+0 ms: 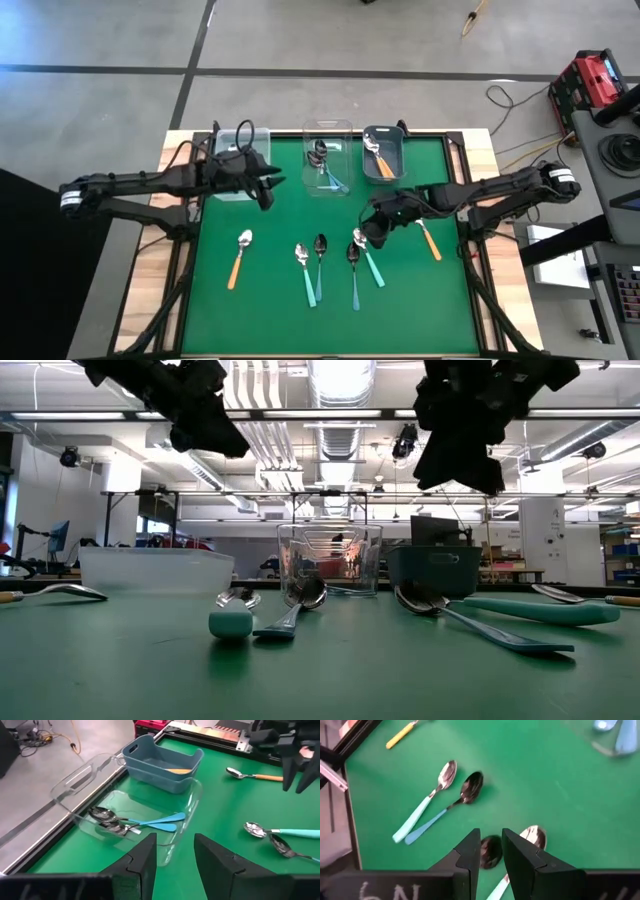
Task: Sort silverware by color (type)
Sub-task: Put the yellow spoon into the blue bin
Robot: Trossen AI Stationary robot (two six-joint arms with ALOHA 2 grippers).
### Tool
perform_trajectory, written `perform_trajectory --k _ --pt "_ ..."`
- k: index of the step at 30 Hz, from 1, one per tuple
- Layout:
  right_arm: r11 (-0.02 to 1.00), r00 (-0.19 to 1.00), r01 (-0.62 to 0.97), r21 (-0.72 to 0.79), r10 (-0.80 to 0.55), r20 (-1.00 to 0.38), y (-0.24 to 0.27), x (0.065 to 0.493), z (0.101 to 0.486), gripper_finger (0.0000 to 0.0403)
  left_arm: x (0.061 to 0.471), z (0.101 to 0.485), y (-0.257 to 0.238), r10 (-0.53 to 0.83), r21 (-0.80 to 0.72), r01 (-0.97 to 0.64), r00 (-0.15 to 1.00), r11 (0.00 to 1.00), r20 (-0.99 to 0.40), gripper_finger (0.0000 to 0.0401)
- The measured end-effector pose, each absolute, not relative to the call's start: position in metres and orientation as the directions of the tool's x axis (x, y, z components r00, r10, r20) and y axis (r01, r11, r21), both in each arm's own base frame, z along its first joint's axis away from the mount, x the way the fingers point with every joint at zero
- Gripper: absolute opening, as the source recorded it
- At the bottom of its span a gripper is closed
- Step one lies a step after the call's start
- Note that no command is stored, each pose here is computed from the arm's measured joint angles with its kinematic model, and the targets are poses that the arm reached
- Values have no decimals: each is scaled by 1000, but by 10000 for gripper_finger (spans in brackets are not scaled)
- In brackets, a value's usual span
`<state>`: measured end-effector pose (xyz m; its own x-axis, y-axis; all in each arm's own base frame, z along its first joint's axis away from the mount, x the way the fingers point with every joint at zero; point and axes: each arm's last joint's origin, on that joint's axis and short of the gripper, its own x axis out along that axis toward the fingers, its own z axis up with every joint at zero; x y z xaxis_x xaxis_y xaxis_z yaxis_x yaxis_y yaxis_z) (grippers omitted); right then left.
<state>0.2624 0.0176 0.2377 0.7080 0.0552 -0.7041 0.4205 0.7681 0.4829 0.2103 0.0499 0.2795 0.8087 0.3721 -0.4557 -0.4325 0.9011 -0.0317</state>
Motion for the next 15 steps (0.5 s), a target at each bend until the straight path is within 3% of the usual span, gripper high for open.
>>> perform_trajectory --k 4,15 --pt "743 621 491 454 67 -781 24 254 230 70 212 281 46 359 -34 -416 821 909 -444 113" --pt "619 243 756 213 37 -969 26 216 212 70 212 281 46 359 5 -397 823 918 -441 113"
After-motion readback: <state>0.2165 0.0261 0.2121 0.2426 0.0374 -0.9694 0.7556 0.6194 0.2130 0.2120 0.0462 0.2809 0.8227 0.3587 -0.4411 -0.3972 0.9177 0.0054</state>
